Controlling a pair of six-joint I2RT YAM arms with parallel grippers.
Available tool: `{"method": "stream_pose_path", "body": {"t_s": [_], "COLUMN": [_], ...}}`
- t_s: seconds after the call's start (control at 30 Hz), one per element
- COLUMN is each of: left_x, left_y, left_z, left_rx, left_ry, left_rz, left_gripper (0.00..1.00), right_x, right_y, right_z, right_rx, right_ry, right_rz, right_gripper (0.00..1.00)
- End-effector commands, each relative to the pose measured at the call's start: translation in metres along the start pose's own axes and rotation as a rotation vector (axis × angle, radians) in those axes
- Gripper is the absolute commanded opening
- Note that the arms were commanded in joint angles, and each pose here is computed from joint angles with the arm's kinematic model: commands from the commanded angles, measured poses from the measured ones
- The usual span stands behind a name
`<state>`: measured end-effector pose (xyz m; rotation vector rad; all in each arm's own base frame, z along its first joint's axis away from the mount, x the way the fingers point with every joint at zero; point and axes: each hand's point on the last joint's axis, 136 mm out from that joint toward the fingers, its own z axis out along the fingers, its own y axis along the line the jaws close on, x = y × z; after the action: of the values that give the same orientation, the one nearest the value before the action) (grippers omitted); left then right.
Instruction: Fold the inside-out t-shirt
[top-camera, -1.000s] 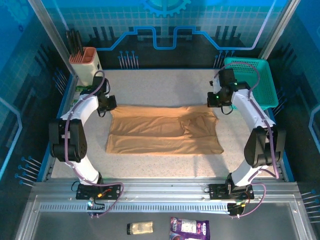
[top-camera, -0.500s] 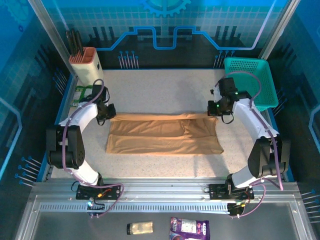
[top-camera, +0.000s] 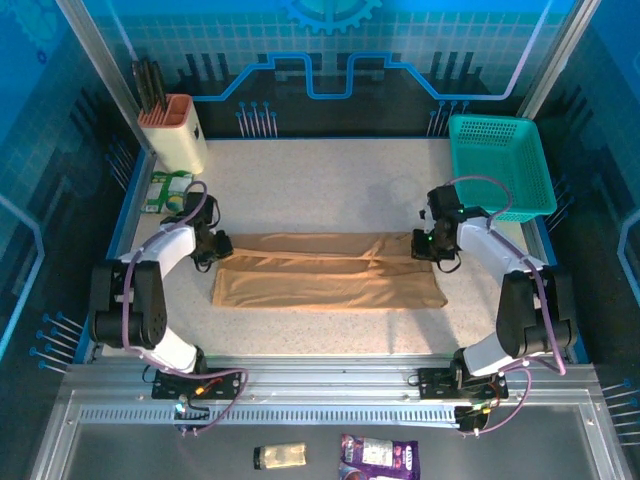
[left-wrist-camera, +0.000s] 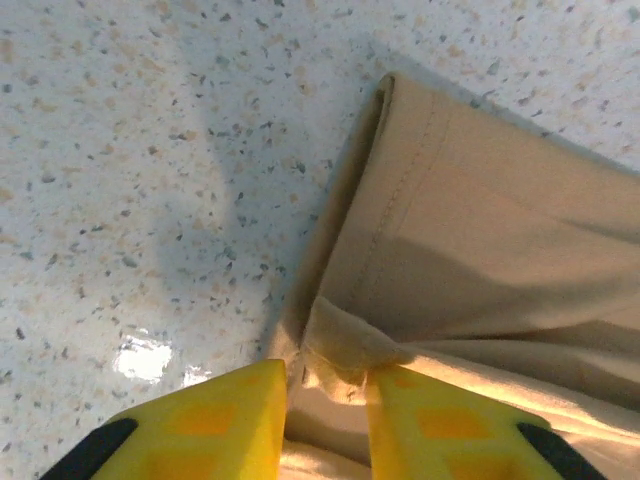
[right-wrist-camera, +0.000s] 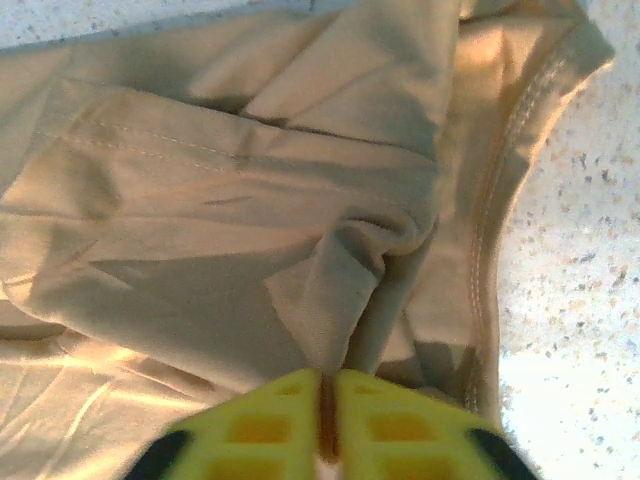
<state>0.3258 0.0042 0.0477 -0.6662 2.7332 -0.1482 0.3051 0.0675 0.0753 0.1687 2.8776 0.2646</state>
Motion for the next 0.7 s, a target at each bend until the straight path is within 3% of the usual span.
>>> {"method": "stream_pose_path", "body": {"t_s": [0.0,0.13,0.27,0.47,0.67], "left_x": [-0.006,-0.006,-0.008,0.004,0.018], "left_y": [0.003,-0.001,-0.011,-0.051,-0.035], "left_z": [-0.021,-0.036,-0.046,-0.03,0.004], "left_rx": [0.011,0.032,0.046,0.106,-0.026], "left_ry": [-0.059,-0.07,-0.073,0.051,0.145], "left_rz": [-0.032,-0.033,-0.005,0.105,0.121], "left_gripper": [0.31,0.34,0.36,0.36,0.35], "right_x": [0.001,0.001,-0.011,-0.02,-0.013], "right_y": [0.001,-0.001,0.011,0.081,0.149], "right_z": [-0.016,-0.032,-0.041,-0.031,-0.01], "right_rx": [0.014,0.037,-0.003,-0.184,-0.247], "right_ry": [-0.056,-0.099,-0.134,-0.075,0.006], "right_rz": [0.04,0.052,0.033,-0.138,-0.303], "right_gripper": [0.31,0.41,0.42,0.42,0.38]}}
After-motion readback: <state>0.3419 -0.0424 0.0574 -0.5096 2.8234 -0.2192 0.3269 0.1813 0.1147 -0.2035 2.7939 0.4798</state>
